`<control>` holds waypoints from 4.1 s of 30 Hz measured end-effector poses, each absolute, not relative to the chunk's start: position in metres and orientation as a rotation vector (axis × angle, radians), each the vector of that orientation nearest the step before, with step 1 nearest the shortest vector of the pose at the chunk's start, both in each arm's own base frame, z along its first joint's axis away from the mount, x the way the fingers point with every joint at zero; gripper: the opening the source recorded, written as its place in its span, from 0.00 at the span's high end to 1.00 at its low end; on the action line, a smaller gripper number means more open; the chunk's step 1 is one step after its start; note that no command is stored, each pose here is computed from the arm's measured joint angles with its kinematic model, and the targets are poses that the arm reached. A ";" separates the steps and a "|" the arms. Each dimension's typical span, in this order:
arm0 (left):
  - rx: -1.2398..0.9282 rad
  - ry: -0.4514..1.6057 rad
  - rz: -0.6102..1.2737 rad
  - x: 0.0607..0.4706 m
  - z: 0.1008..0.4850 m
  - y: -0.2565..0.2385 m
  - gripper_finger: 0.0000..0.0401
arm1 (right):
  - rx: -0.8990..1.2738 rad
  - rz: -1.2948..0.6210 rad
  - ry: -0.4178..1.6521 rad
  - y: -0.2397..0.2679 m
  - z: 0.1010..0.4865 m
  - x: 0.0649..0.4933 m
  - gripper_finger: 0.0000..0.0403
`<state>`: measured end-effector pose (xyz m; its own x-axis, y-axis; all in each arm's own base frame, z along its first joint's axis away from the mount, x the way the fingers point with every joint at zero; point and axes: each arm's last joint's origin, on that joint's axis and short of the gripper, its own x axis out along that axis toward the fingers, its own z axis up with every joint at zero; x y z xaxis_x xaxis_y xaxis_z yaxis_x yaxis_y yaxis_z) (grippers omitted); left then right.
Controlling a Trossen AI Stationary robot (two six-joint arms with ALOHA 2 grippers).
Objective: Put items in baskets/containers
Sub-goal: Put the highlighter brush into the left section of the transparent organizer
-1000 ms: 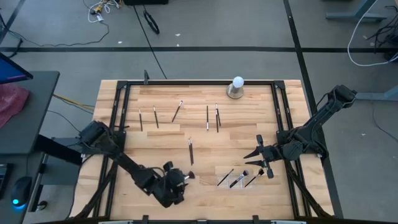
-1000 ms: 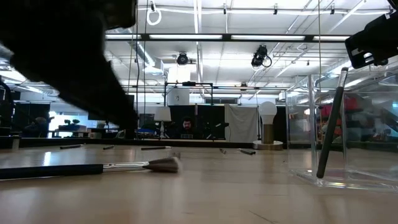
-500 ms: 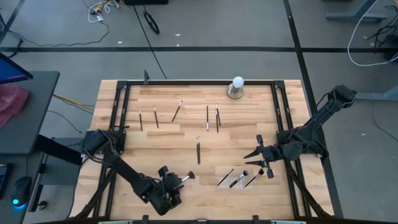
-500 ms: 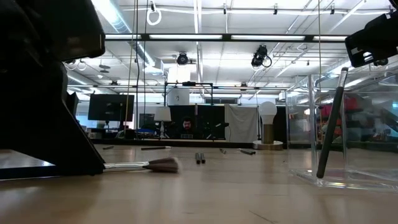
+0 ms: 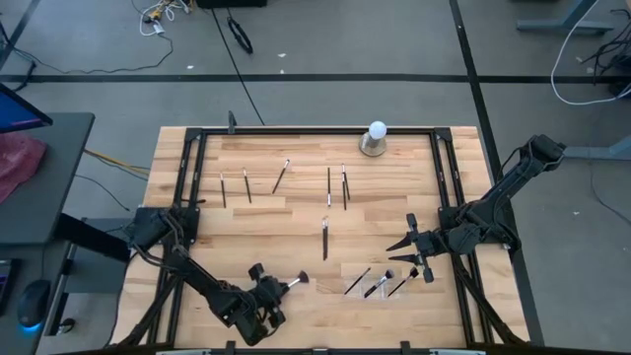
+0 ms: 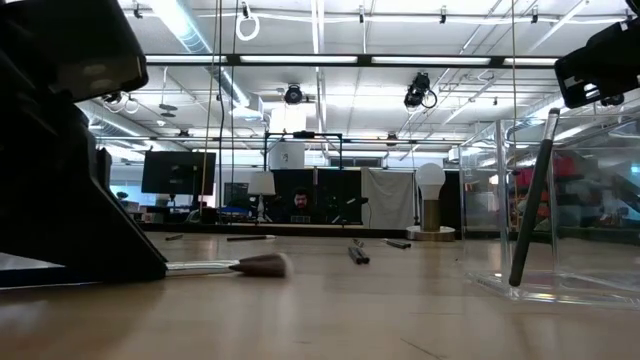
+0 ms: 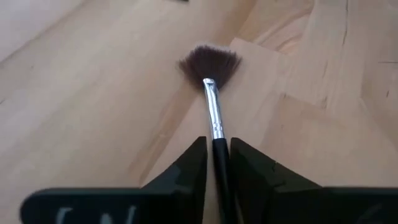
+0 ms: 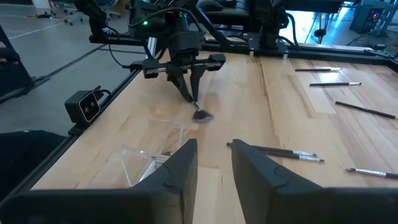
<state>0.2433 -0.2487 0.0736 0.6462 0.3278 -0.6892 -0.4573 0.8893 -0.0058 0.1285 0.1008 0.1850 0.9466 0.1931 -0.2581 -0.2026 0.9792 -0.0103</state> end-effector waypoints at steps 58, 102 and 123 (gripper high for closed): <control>-0.344 0.205 -0.048 0.378 0.207 -0.124 0.95 | -0.724 0.267 0.299 0.122 0.236 0.153 0.48; -0.346 0.253 -0.038 0.383 0.210 -0.092 0.53 | -0.804 0.354 0.659 0.132 0.259 0.200 1.00; -0.233 0.454 0.395 0.335 0.226 -0.102 0.49 | -0.886 0.618 0.888 0.140 0.276 0.223 1.00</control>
<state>0.3350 -0.1023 0.2257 0.8250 0.3169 -0.4680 -0.4192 0.8984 -0.1307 0.2228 0.1401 0.2763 0.5043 0.1021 -0.8575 -0.7687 0.5054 -0.3920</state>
